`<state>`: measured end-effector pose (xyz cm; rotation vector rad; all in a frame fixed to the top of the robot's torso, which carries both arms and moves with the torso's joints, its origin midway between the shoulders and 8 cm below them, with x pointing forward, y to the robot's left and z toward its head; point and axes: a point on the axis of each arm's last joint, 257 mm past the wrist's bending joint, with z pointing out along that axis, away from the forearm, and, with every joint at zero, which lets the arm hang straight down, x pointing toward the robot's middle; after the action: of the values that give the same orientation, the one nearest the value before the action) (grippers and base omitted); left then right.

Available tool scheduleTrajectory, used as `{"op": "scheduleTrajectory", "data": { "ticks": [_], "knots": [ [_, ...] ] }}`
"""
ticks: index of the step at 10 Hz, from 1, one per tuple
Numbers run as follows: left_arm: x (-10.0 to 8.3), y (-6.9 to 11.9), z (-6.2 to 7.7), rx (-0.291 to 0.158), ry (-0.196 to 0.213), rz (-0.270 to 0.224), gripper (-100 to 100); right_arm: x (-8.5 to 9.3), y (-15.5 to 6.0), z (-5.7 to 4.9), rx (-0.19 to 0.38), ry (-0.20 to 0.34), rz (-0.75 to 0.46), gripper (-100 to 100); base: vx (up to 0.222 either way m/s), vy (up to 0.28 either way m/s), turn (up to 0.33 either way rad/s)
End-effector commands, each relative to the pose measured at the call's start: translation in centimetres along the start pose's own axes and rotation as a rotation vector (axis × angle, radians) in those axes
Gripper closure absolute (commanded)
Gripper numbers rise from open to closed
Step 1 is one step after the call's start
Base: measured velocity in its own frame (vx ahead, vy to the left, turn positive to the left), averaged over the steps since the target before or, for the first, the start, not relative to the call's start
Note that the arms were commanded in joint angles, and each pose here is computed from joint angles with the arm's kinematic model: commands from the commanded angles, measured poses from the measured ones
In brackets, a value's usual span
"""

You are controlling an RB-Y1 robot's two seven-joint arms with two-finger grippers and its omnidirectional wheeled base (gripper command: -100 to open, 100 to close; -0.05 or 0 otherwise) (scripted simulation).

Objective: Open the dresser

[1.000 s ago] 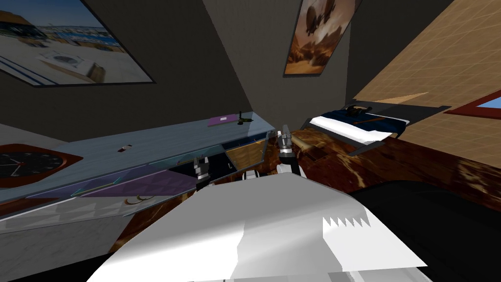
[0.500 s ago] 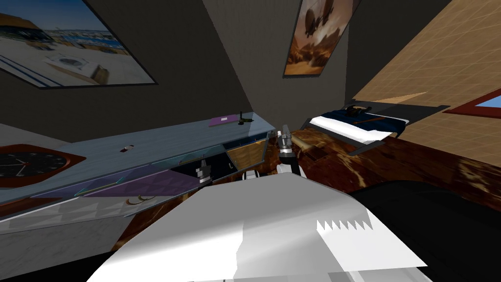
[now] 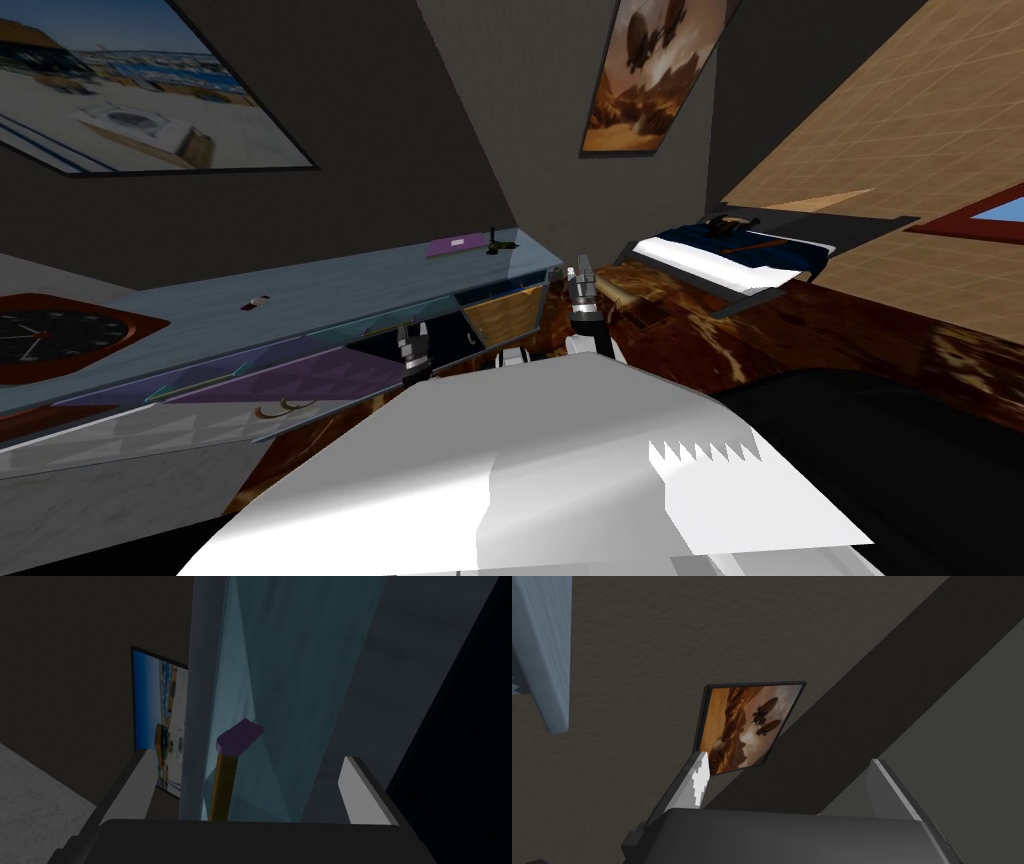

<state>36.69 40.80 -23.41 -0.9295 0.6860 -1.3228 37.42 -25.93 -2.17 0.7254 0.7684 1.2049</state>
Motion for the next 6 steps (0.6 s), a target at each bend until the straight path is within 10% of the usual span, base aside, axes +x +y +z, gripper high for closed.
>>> {"op": "scheduleTrajectory", "data": {
  "ticks": [1,2,5,6],
  "knots": [
    [-0.2,-0.3,0.7,0.002,0.001,-0.001,-100,0.0,0.0,0.0,0.000,0.000,0.000,0,0.001,-0.012,0.002],
    [0.0,0.0,-0.2,-0.001,0.000,0.000,100,0.0,0.0,0.0,0.000,0.000,0.000,0,0.000,0.011,-0.008],
    [0.3,0.0,-1.4,-0.001,-0.001,0.000,100,0.0,0.0,0.0,0.000,0.000,0.000,0,-0.003,0.025,-0.005],
    [-0.2,-1.2,-1.5,0.034,0.000,0.026,-100,0.0,0.0,0.0,0.000,0.000,0.000,0,0.018,0.025,0.060]
  ]
}}
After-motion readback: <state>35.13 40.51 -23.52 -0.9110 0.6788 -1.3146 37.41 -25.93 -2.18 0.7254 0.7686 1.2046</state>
